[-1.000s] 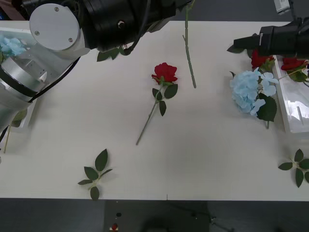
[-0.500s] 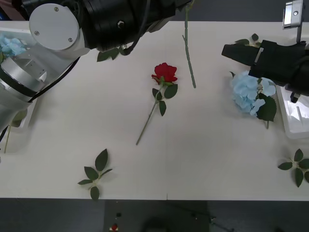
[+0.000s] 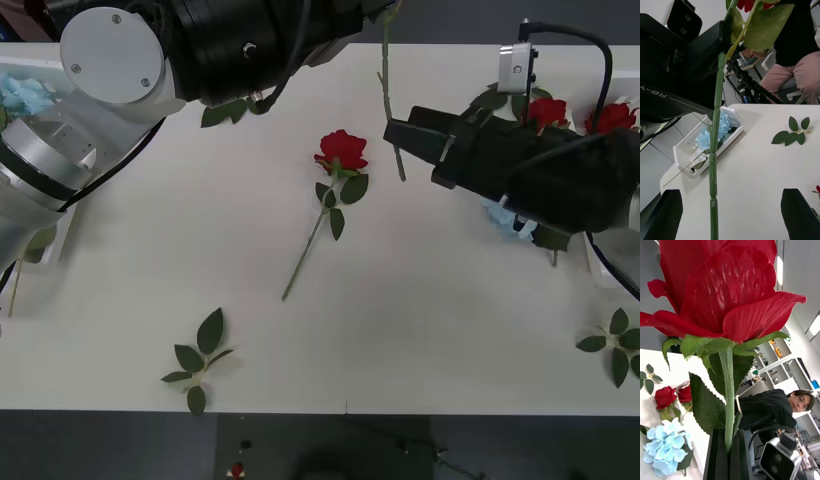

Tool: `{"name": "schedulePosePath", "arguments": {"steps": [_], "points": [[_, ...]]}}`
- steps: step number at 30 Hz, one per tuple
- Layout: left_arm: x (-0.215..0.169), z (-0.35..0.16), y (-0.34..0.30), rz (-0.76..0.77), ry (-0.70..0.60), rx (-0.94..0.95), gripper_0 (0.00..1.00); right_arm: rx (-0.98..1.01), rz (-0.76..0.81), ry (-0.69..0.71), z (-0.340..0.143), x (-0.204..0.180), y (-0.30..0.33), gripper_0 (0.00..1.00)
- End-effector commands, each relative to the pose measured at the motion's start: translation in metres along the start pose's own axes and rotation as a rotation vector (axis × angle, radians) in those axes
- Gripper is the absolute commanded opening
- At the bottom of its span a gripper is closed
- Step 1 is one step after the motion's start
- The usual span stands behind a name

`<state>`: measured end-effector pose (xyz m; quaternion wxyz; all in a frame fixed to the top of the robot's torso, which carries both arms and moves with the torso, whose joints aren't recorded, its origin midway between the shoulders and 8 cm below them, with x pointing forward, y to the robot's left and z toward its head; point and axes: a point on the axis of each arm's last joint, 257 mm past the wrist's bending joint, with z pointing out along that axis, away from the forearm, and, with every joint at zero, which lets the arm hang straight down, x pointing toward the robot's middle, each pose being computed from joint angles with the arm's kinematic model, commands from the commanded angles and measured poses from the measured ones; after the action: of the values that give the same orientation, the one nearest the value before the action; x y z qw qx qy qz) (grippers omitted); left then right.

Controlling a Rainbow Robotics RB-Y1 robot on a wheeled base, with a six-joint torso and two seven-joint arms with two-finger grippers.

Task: Put the red flowers into the right box and the blue flowers into the left box

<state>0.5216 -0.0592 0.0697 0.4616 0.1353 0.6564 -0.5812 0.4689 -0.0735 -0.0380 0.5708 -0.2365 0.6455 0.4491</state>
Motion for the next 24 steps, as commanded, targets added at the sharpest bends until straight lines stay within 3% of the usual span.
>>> {"name": "schedulePosePath", "arguments": {"steps": [1,5,9,10,15,16,24], "points": [[-0.018,-0.004,-0.012,0.058,-0.02,0.008,0.0,-0.027,-0.072,-0.03,0.019,-0.011,0.015,0.77],[-0.018,-0.004,-0.011,0.057,-0.021,0.006,0.0,-0.035,-0.074,-0.047,0.036,-0.008,0.019,0.76],[-0.018,-0.004,-0.012,0.058,-0.02,0.008,0.0,-0.048,-0.075,-0.059,0.05,-0.008,0.023,0.69],[-0.018,-0.004,-0.011,0.058,-0.021,0.007,0.0,-0.048,-0.08,-0.062,0.053,-0.008,0.024,0.64],[-0.018,-0.004,-0.011,0.059,-0.02,0.007,0.0,-0.039,-0.084,-0.068,0.064,-0.009,0.022,0.03],[-0.019,-0.004,-0.01,0.061,-0.021,0.004,0.0,-0.04,-0.083,-0.07,0.065,-0.01,0.023,0.0],[-0.018,-0.004,-0.01,0.059,-0.021,0.004,0.0,-0.041,-0.079,-0.068,0.065,-0.01,0.023,0.0]]}}
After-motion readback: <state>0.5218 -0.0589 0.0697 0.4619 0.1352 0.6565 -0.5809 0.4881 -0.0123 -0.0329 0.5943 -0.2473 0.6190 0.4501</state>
